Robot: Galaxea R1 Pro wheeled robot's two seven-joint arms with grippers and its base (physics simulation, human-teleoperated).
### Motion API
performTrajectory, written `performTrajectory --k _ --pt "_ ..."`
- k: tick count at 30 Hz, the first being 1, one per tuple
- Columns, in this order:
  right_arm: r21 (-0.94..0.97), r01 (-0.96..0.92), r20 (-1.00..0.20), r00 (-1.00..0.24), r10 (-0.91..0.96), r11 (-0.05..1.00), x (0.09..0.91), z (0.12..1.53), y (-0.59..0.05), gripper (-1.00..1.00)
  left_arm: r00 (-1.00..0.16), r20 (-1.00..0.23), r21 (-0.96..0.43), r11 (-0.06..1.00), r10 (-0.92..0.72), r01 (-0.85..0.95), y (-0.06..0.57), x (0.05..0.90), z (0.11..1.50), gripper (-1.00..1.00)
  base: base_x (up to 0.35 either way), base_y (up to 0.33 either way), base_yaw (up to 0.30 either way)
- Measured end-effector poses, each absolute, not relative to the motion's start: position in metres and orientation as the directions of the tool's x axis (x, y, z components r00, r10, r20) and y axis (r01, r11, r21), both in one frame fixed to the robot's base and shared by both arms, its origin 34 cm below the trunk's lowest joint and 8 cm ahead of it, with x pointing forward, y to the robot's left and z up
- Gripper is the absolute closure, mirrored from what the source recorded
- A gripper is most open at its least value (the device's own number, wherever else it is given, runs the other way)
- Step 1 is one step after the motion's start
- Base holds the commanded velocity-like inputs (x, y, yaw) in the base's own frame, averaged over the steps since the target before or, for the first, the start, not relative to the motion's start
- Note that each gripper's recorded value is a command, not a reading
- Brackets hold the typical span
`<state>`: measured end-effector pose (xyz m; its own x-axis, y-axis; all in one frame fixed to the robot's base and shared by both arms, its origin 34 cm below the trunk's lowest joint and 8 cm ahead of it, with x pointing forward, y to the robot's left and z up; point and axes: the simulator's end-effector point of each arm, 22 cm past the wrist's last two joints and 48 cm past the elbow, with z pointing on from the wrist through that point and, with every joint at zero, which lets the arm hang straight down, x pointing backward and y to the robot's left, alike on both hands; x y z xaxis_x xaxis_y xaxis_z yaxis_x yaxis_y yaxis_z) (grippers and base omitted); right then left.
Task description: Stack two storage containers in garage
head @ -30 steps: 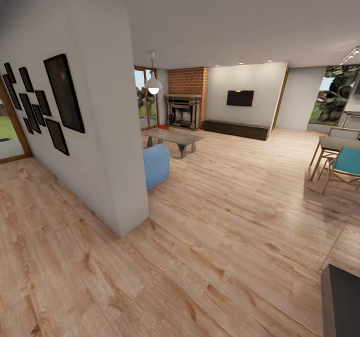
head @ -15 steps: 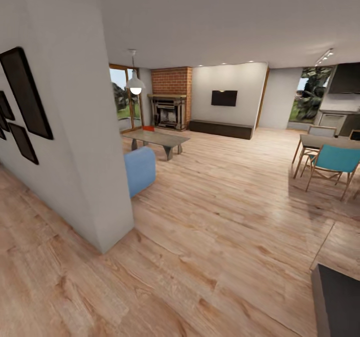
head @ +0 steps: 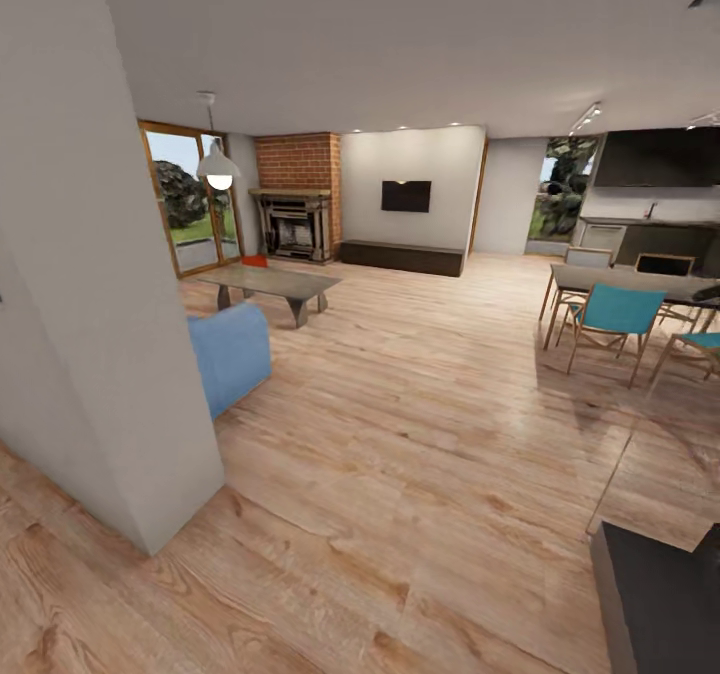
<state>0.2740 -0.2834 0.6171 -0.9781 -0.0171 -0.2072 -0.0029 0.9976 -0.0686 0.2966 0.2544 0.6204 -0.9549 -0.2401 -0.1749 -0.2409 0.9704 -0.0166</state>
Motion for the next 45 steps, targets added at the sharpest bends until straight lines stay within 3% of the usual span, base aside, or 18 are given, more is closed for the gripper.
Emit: performTrajectory --k 21,45 --pt "-0.069 -0.003 -0.207 -0.978 -0.018 0.998 0.274 0.6171 -0.2834 -1.0 -0.955 -0.175 -0.014 0.97 -0.24 -0.241 0.2558 0.2965 0.6204 -1.0 0.324 0.0 -0.244" --pt "-0.08 -0.121 -0.201 -0.97 -0.135 0.989 0.2745 0.6169 -0.2774 -1.0 -0.955 -0.176 -0.015 0.97 -0.24 -0.242 0.2557 0.2967 0.6204 -1.0 0.324 0.0 -0.006"
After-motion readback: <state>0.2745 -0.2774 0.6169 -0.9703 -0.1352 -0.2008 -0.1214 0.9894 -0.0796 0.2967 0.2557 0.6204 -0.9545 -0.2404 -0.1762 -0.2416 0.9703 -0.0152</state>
